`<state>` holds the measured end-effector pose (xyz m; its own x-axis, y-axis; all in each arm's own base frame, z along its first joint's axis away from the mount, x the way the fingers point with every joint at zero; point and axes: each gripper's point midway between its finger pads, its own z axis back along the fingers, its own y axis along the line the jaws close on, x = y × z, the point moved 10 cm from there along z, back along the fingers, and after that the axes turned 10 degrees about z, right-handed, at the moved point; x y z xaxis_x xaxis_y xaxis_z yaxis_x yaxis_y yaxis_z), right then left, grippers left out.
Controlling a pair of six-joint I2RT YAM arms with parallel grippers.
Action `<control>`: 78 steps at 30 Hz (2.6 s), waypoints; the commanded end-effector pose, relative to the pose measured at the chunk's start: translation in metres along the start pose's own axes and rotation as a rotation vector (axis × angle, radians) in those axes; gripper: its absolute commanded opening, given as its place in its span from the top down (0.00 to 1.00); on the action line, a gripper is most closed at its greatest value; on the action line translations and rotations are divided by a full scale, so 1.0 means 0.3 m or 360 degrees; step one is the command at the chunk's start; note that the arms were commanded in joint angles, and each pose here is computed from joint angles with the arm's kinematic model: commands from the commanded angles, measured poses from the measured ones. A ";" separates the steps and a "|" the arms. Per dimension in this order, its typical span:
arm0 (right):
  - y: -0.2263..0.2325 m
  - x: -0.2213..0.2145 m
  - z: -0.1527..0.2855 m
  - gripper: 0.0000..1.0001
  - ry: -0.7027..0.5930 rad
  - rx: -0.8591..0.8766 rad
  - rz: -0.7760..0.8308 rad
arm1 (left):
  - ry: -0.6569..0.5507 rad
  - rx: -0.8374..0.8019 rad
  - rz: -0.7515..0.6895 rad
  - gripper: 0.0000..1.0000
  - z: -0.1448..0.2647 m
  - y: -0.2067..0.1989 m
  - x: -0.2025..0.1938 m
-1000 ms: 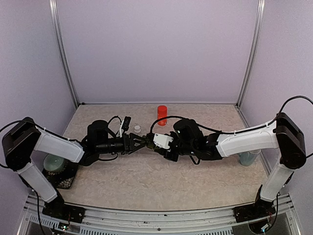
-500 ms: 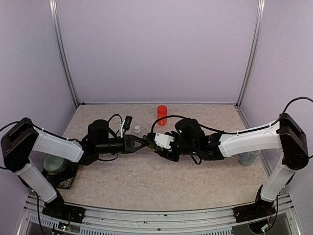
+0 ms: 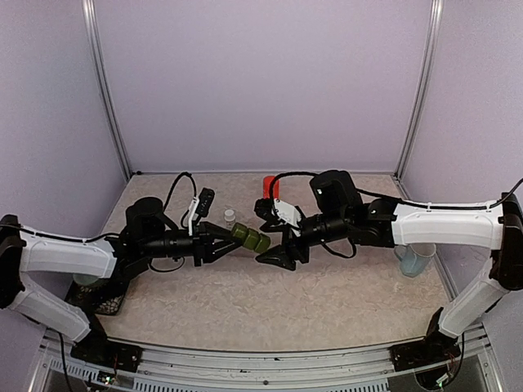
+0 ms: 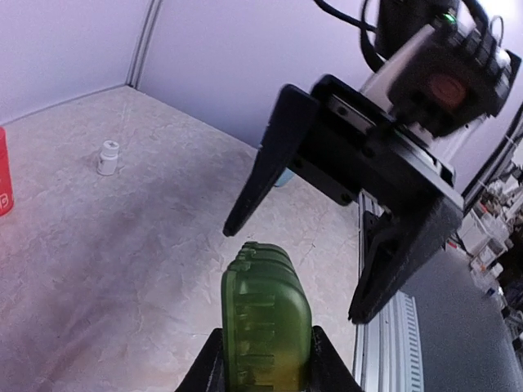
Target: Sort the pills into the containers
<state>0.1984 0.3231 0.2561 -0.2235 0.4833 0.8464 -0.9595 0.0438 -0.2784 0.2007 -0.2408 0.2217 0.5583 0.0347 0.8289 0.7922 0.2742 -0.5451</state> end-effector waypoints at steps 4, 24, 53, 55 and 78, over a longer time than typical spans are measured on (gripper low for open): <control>0.017 0.060 0.119 0.20 -0.0103 0.0238 -0.0170 | 0.0103 -0.0188 -0.0392 0.77 0.040 -0.090 -0.056; 0.070 0.014 0.023 0.34 -0.0085 0.0511 -0.0208 | 0.0057 -0.0250 -0.0544 0.77 0.062 -0.171 -0.059; 0.055 0.051 0.083 0.90 -0.0079 0.0164 -0.0104 | -0.0018 -0.0126 -0.0324 0.16 0.069 -0.161 -0.056; 0.052 0.061 0.105 0.90 -0.0066 0.0058 -0.0068 | -0.0035 -0.0100 -0.0226 0.09 0.075 -0.153 -0.065; 0.151 0.068 0.012 0.93 0.0428 -0.0836 0.0258 | -0.0335 0.0193 0.0547 0.01 -0.023 -0.169 -0.023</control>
<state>0.1495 0.3253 0.2635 -0.2588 0.6925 0.6734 -0.7543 0.2907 -0.5887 0.1537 -0.2495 0.2262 0.7186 0.2659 0.6426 0.5511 0.3458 -0.7594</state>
